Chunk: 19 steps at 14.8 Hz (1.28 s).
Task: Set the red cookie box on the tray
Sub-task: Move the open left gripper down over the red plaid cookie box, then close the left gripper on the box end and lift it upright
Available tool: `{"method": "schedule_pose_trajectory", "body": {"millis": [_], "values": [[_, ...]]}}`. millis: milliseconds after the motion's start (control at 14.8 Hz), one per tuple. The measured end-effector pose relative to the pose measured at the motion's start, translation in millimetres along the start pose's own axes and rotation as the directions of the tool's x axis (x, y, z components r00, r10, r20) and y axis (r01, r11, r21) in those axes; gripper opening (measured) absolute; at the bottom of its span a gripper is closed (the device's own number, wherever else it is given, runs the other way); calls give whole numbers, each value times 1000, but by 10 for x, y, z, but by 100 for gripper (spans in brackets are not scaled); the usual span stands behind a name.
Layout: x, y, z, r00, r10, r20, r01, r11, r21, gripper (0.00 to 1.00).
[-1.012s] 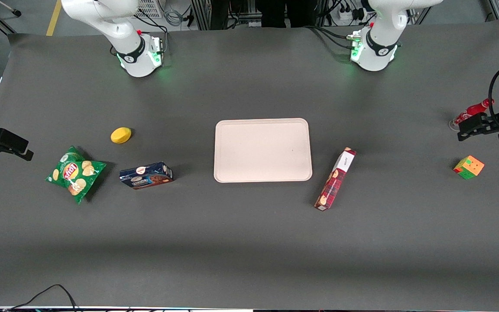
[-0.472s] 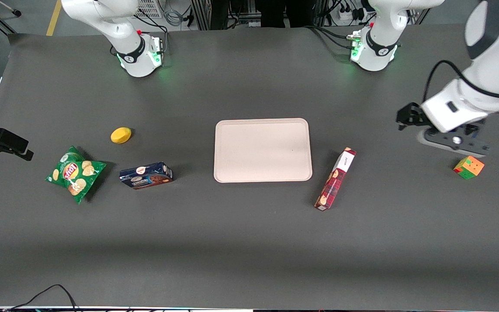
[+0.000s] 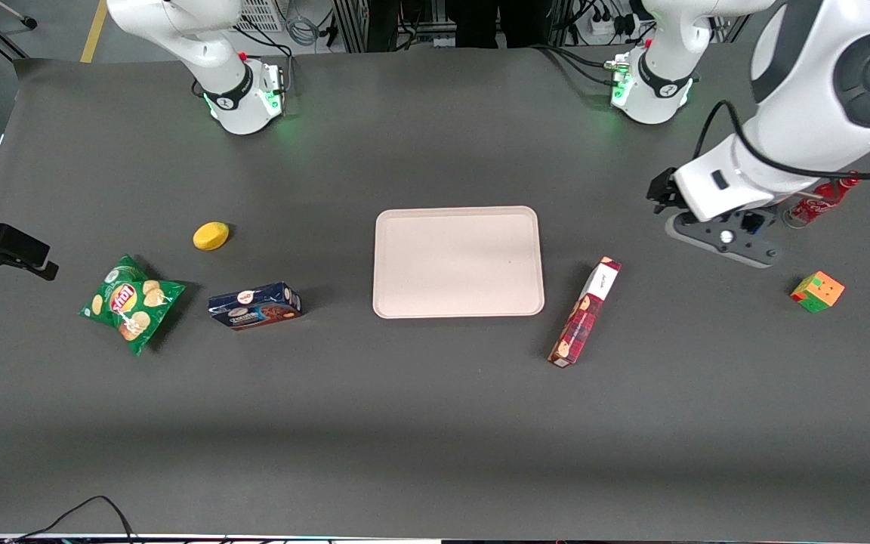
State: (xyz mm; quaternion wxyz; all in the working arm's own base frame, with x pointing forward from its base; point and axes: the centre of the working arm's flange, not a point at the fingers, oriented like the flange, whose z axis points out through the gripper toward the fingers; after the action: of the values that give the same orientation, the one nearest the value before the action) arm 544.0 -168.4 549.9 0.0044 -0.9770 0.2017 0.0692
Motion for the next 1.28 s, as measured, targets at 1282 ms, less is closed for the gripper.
{"method": "schedule_pose_trajectory", "body": {"millis": [1282], "values": [[678, 389, 2445, 978, 77, -193, -83, 996, -23, 100]]}}
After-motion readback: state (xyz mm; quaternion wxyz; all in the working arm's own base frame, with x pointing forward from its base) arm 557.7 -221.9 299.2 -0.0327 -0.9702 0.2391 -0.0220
